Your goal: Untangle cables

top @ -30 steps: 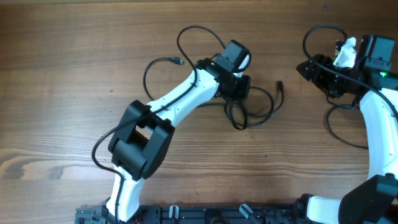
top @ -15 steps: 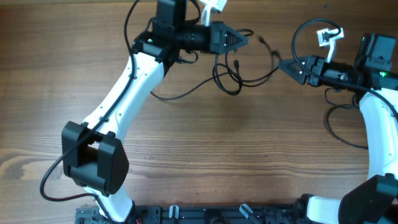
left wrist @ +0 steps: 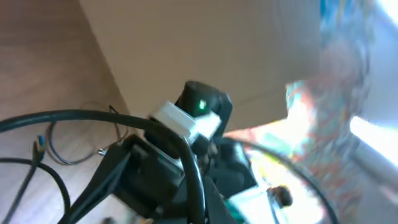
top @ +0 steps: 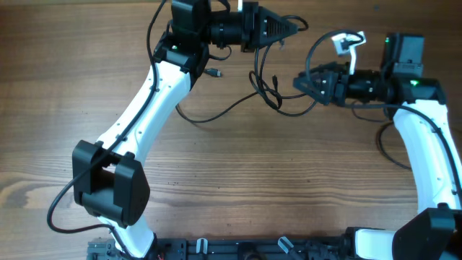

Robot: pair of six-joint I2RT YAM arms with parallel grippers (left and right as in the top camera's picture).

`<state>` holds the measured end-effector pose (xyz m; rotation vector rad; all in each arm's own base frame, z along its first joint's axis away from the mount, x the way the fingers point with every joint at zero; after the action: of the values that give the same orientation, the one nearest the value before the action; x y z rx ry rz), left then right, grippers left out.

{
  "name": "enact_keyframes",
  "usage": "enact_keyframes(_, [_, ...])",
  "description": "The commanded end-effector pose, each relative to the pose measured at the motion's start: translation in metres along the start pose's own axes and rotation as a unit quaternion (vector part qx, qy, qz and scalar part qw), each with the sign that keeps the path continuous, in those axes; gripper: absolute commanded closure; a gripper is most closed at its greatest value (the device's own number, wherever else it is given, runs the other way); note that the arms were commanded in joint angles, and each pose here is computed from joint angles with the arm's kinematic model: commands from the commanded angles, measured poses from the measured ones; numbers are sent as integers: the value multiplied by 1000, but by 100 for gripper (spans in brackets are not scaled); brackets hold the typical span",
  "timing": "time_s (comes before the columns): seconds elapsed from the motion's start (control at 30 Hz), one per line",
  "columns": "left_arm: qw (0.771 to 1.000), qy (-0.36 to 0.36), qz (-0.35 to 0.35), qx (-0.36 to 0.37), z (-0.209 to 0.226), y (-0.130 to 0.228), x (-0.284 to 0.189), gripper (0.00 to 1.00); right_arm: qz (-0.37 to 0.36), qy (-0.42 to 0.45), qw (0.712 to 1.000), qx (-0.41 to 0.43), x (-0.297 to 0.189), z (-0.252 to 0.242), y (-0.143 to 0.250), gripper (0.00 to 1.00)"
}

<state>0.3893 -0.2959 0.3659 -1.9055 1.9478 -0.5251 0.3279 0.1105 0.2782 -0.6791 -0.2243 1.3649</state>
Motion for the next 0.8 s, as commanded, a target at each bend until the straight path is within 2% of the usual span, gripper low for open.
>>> enact_keyframes(0.0, [991,-10,-36,-131,-1,-11,-4,96,12,-51,996,-78,12,28,-1,40])
enact_keyframes(0.1, [985,-16,-59,-164,2,-17,-5,96,26,-66,992,-101,25,37,2,41])
enact_keyframes(0.23, [982,-16,-69,-174,2,-20,-5,96,36,-80,989,-122,35,45,5,44])
enact_keyframes(0.3, [980,-18,-76,-185,3,-22,-5,96,36,-81,988,-123,36,45,5,47])
enact_keyframes(0.4, [967,-18,-95,-235,5,-26,-6,96,38,-81,989,-120,37,45,6,57])
enact_keyframes(0.57, [956,-19,-113,-271,7,-30,-7,96,46,-73,990,-116,42,45,9,61])
enact_keyframes(0.77, [942,-15,-120,-314,8,-32,-9,96,49,-26,996,-68,49,36,8,85])
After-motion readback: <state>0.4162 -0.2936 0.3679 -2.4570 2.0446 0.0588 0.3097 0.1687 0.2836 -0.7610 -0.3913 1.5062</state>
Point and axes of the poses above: each gripper's point midway between its finger pads, its own x axis out along the fingers, its own z axis along the line the jaws close on, y = z × x, the point moved 4 cm from there along -x, back along the fingers, and after that the axes turned 13 degrees about x, right-handed, at the moved point
